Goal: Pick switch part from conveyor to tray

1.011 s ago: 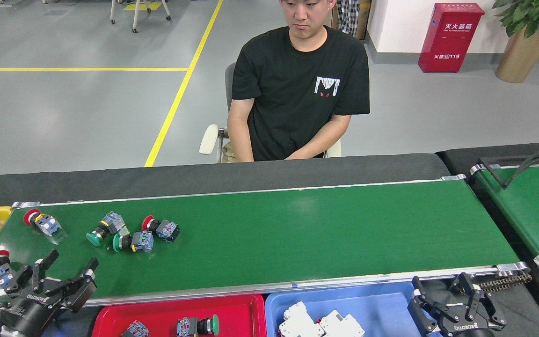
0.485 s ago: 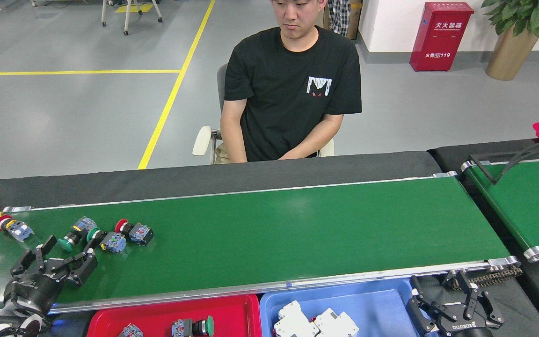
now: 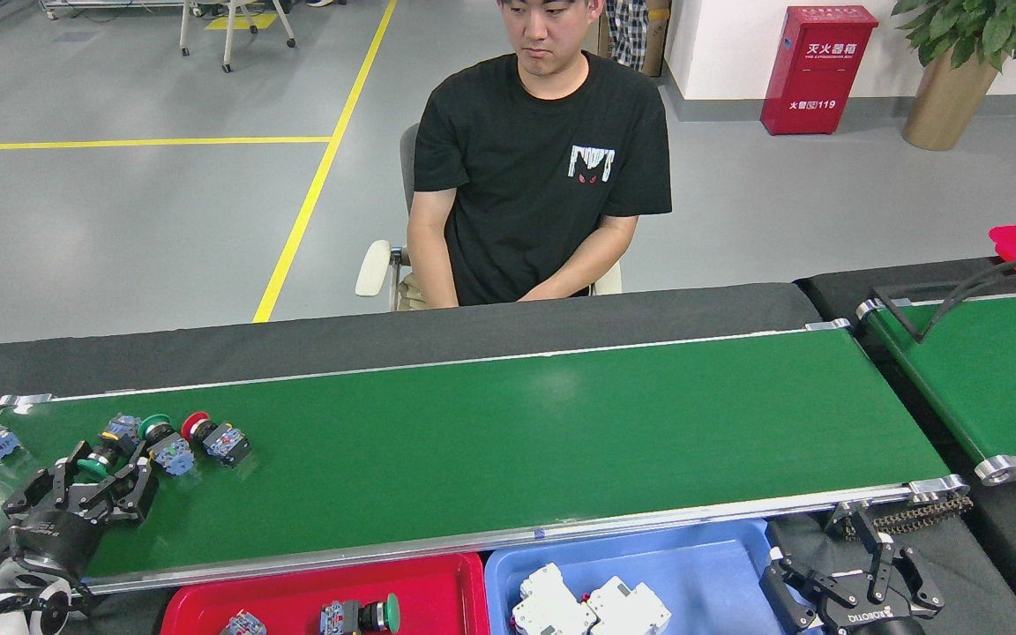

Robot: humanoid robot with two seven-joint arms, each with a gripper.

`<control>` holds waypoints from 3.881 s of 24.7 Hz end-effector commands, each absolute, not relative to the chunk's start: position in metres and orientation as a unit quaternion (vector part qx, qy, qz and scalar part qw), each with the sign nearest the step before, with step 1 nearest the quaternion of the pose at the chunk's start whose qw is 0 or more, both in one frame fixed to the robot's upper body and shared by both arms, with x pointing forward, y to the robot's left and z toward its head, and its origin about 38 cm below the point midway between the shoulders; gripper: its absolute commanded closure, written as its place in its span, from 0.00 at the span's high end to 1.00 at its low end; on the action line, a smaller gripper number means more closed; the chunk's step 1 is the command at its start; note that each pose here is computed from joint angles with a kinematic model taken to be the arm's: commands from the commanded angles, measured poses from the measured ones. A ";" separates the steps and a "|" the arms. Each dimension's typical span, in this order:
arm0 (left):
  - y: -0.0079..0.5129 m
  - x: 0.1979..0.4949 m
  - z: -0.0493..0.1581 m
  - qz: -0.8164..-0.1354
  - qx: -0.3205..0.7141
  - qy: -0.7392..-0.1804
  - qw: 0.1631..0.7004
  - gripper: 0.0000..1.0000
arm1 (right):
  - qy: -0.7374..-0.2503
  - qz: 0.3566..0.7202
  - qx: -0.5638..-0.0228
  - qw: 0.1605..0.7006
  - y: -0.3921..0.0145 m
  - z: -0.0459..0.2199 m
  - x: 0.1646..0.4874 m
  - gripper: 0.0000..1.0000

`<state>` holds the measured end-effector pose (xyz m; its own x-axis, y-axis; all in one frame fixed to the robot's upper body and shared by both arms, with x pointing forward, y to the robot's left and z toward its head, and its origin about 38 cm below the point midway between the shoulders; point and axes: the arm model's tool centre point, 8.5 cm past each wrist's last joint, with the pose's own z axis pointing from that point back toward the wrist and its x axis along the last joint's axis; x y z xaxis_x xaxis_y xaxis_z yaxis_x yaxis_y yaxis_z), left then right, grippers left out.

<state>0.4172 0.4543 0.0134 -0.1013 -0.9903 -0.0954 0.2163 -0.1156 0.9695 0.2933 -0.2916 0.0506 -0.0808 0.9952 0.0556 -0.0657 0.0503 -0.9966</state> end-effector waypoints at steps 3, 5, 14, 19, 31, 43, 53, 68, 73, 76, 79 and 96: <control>0.438 0.417 0.023 -0.614 0.411 -0.487 0.465 0.12 | -0.521 0.519 -0.455 0.502 -0.293 0.056 0.296 1.00; 0.430 0.404 0.026 -0.621 0.411 -0.506 0.436 0.11 | -0.521 0.519 -0.455 0.502 -0.293 0.056 0.296 1.00; 0.350 0.306 0.042 -0.667 0.343 -0.589 0.299 0.12 | -0.517 0.519 -0.456 0.505 -0.297 0.055 0.295 1.00; 0.321 0.251 0.050 -0.682 0.321 -0.600 0.267 0.59 | -0.513 0.521 -0.455 0.509 -0.299 0.051 0.294 1.00; 0.343 0.235 0.046 -0.593 0.409 -0.589 0.366 1.00 | -0.506 0.518 -0.458 0.515 -0.306 0.048 0.292 1.00; 0.428 0.225 0.031 -0.575 0.478 -0.475 0.464 1.00 | -0.506 0.521 -0.456 0.515 -0.305 0.047 0.291 1.00; 0.473 0.317 0.052 -0.576 0.485 -0.393 0.527 1.00 | -0.509 0.521 -0.455 0.513 -0.301 0.048 0.292 1.00; 0.484 0.366 0.042 -0.578 0.456 -0.389 0.555 1.00 | -0.511 0.528 -0.449 0.508 -0.296 0.046 0.292 1.00; 0.493 0.392 0.040 -0.552 0.456 -0.376 0.588 1.00 | -0.511 0.529 -0.448 0.508 -0.295 0.046 0.292 1.00; 0.500 0.405 0.036 -0.555 0.464 -0.341 0.600 0.99 | -0.511 0.529 -0.448 0.508 -0.295 0.046 0.292 1.00; 0.500 0.419 0.040 -0.537 0.487 -0.327 0.606 0.90 | -0.511 0.529 -0.448 0.508 -0.295 0.046 0.292 1.00; 0.488 0.421 0.037 -0.529 0.495 -0.366 0.583 0.16 | -0.512 0.530 -0.445 0.508 -0.293 0.045 0.291 1.00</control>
<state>0.4136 0.4883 0.0233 0.1903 -0.9768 -0.0987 0.2952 -0.0390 0.9546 0.2893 -0.2918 0.0390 -0.0797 0.9952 0.0575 -0.1029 0.0491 -0.9935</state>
